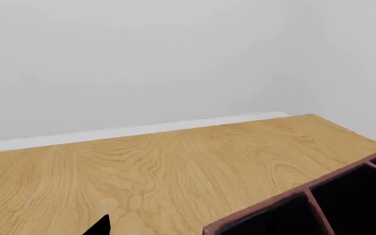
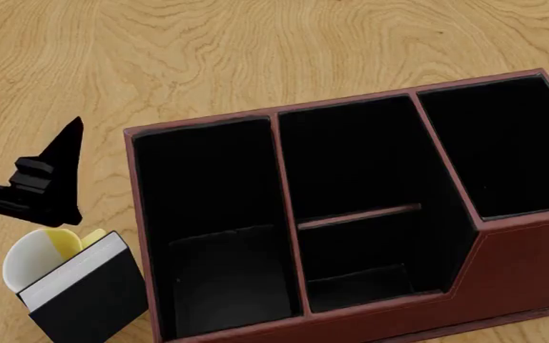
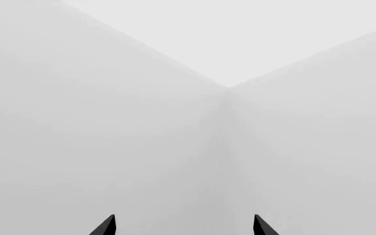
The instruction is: Pick up the book and place it in the back compartment of the caddy.
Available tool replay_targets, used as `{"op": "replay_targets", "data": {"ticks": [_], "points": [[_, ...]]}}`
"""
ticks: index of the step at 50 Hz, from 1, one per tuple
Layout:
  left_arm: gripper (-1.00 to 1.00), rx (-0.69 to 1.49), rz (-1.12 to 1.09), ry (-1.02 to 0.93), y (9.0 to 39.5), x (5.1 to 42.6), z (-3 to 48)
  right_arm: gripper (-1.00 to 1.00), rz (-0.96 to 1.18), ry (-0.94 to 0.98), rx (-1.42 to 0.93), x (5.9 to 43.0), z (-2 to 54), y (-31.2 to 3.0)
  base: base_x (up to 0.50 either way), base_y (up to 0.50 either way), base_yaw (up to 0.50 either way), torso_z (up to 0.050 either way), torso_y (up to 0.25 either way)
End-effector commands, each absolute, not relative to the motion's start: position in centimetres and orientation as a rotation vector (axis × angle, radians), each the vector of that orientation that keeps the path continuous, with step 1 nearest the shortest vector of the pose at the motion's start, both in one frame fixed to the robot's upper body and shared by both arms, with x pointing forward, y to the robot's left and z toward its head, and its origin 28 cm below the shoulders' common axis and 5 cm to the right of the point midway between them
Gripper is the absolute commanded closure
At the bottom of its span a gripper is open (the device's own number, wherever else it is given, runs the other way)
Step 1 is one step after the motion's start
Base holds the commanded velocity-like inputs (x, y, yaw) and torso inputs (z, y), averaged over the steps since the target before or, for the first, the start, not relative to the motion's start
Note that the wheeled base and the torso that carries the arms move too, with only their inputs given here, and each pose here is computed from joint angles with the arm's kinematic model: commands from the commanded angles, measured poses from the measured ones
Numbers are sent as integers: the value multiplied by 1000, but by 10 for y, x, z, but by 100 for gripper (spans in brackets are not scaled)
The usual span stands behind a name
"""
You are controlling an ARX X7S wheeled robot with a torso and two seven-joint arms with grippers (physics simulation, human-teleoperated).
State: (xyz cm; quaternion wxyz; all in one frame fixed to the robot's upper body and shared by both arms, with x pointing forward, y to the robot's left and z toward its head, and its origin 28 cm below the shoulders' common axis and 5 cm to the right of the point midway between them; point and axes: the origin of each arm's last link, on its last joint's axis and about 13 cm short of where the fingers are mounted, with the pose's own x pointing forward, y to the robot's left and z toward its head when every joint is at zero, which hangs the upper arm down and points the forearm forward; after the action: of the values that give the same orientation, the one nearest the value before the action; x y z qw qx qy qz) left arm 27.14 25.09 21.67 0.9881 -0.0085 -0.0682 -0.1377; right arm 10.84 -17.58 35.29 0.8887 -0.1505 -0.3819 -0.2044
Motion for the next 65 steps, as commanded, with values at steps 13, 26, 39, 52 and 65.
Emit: {"op": "replay_targets", "data": {"ticks": [13,26,39,52,65], "points": [[-100,161,-346,46,284,249,227,-100,-414,-787,-309,111,350,-177,0,0,0,0,0],[-100,285,-405,157,304,242,229,-100,-416,-788,-312,111,351,-177,0,0,0,0,0],[-100,322,-450,222,320,234,222,-100,-410,-790,-315,112,353,-175,0,0,0,0,0],[-100,295,-505,268,333,233,206,-100,-404,-794,-323,112,357,-172,0,0,0,0,0],[-100,288,-582,299,336,236,191,-100,-401,-794,-328,113,358,-170,0,0,0,0,0]]}}
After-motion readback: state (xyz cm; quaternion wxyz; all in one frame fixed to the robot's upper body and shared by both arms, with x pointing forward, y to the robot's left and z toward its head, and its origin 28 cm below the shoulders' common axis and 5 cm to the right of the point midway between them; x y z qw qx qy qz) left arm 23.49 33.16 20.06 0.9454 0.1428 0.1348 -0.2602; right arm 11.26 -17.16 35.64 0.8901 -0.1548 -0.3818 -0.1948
